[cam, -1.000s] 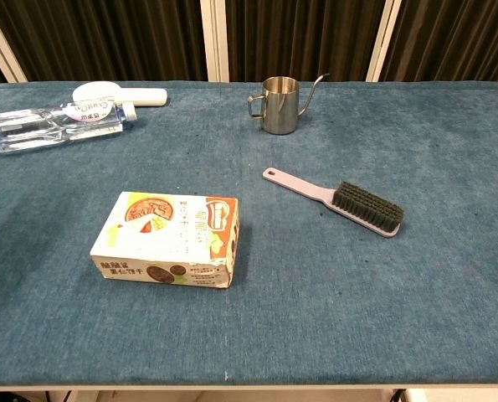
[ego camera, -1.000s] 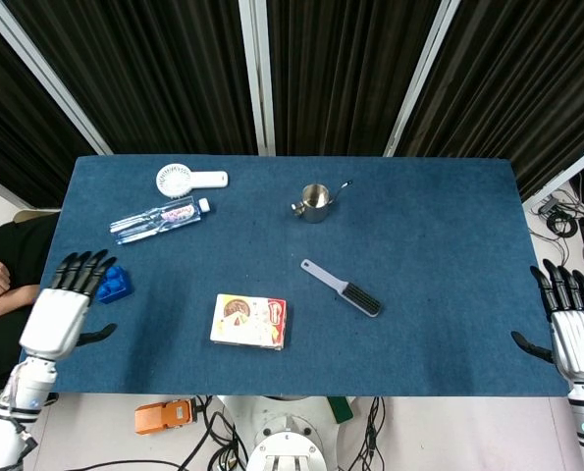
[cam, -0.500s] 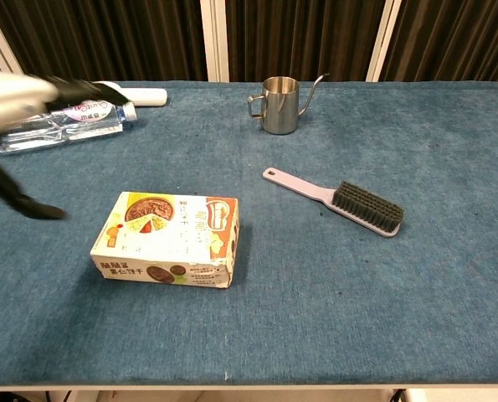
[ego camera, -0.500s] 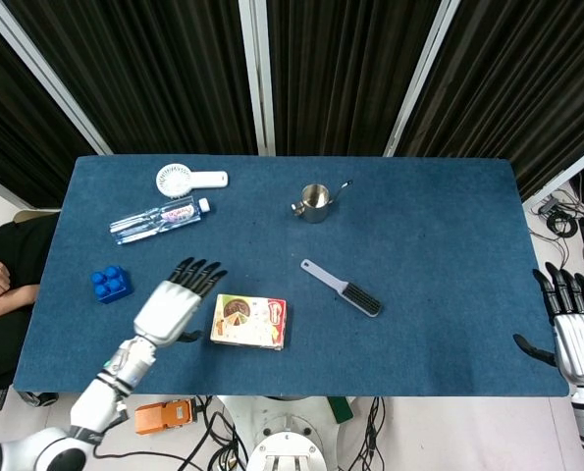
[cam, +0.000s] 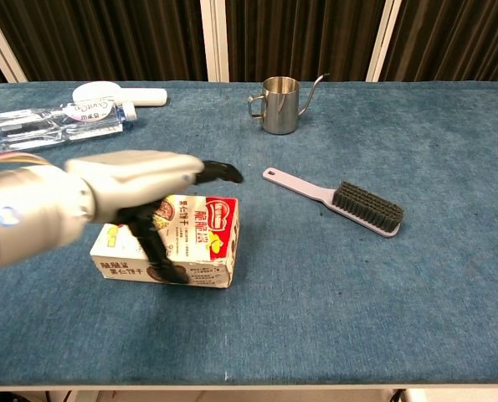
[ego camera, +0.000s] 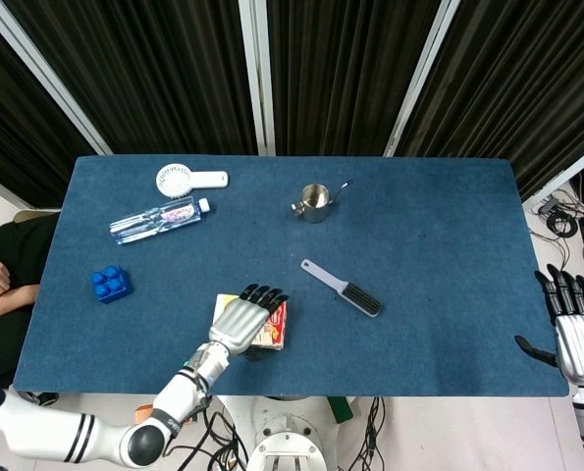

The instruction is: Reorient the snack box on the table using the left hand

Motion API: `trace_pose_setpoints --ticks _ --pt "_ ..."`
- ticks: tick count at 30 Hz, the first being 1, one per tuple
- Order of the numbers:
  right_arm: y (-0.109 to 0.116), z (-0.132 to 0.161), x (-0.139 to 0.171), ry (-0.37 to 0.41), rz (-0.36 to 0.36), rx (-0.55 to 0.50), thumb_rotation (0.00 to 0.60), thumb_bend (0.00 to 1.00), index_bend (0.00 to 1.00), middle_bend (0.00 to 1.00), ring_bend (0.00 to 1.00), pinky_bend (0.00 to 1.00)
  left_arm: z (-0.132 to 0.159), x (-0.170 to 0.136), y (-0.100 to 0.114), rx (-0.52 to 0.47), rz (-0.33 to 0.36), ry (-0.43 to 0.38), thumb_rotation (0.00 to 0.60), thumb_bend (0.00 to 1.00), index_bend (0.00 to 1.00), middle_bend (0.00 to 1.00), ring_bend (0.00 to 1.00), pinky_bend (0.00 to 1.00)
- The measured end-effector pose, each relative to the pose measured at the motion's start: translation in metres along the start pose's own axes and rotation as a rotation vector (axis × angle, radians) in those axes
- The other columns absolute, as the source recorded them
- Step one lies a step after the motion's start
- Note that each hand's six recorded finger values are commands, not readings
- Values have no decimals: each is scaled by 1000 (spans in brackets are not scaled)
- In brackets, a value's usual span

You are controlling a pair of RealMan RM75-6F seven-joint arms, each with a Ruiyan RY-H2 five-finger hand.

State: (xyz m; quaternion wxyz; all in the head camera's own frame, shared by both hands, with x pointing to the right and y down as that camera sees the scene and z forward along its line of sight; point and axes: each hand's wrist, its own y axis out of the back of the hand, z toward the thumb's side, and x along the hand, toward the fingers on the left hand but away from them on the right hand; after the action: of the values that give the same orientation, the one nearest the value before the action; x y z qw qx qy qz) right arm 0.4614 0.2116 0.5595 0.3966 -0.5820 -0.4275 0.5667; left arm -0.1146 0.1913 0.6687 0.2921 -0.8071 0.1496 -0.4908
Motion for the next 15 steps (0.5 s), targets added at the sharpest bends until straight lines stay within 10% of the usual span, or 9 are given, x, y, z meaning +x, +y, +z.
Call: trace_pose_setpoints --ticks 15 --pt "-5 -5 -3 -12 17 -4 600 219 0 43 0 0 9 23 -5 16 -32 123 600 20 91 129 57 0"
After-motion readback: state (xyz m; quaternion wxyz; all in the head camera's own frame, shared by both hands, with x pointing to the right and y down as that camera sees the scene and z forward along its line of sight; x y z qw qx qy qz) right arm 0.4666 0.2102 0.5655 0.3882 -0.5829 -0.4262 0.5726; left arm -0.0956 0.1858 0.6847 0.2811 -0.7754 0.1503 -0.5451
